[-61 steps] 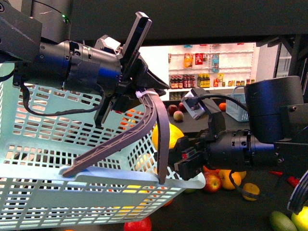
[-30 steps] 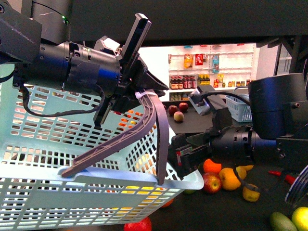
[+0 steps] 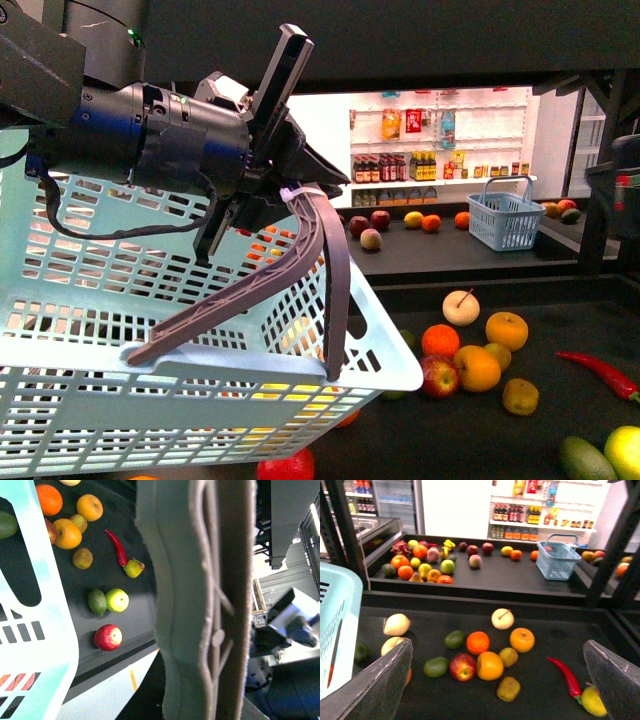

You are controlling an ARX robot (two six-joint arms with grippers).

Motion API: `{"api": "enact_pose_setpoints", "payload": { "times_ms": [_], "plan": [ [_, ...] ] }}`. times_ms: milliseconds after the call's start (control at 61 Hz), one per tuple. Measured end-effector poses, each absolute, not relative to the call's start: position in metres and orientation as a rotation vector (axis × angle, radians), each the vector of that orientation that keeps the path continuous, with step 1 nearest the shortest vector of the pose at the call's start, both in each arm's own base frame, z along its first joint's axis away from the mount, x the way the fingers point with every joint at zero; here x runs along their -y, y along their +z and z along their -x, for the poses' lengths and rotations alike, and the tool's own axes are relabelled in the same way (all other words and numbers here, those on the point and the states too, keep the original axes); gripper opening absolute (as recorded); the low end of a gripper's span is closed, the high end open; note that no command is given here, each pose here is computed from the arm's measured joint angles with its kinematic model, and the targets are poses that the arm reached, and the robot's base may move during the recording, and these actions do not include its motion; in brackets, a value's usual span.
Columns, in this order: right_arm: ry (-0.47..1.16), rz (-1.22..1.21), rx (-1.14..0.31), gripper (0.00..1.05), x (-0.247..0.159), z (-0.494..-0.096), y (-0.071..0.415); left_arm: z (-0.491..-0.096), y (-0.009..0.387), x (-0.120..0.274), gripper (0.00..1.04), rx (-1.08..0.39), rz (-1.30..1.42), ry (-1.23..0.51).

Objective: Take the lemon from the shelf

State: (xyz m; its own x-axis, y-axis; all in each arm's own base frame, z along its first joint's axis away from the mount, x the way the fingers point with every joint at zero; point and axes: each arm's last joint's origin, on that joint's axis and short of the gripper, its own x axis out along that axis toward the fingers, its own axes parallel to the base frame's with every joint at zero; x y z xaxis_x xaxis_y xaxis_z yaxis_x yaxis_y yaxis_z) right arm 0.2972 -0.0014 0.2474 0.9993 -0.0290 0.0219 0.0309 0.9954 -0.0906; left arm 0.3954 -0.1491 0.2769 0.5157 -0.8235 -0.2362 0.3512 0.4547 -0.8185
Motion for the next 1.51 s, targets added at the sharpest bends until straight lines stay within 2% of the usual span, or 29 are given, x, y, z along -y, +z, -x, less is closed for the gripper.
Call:
{"api": "enact_pose_setpoints", "payload": {
  "times_ms": [66, 131, 246, 377, 459, 639, 1508],
  "plan": [
    [-0.059, 0.078, 0.016, 1.02, 0.003, -0.274, 0.248, -0.395, 0.277, 0.149, 0.08, -0.694, 0.789, -0.801],
    [-0.025, 0.047, -0.007, 0.95, 0.002, -0.251, 0.245, -0.395, 0.277, 0.149, 0.08, -0.694, 0.789, -0.802],
    [0.002, 0.024, -0.03, 0.75, 0.0, -0.2, 0.224, -0.395, 0.277, 0.149, 0.08, -0.695, 0.789, -0.802],
    [0.001, 0.015, -0.044, 0.52, 0.0, -0.159, 0.198, -0.395, 0.277, 0.149, 0.08, -0.694, 0.789, -0.801],
    [0.0, 0.014, -0.004, 0.35, 0.0, -0.148, 0.195, -0.395, 0.277, 0.149, 0.08, -0.694, 0.79, -0.801],
    [0.001, 0.014, -0.011, 0.06, 0.0, -0.139, 0.187, -0.395, 0.277, 0.149, 0.08, -0.695, 0.789, -0.803],
    [0.0, 0.013, 0.016, 0.07, 0.0, -0.112, 0.172, -0.395, 0.277, 0.149, 0.08, -0.695, 0.789, -0.803]
  ]
}}
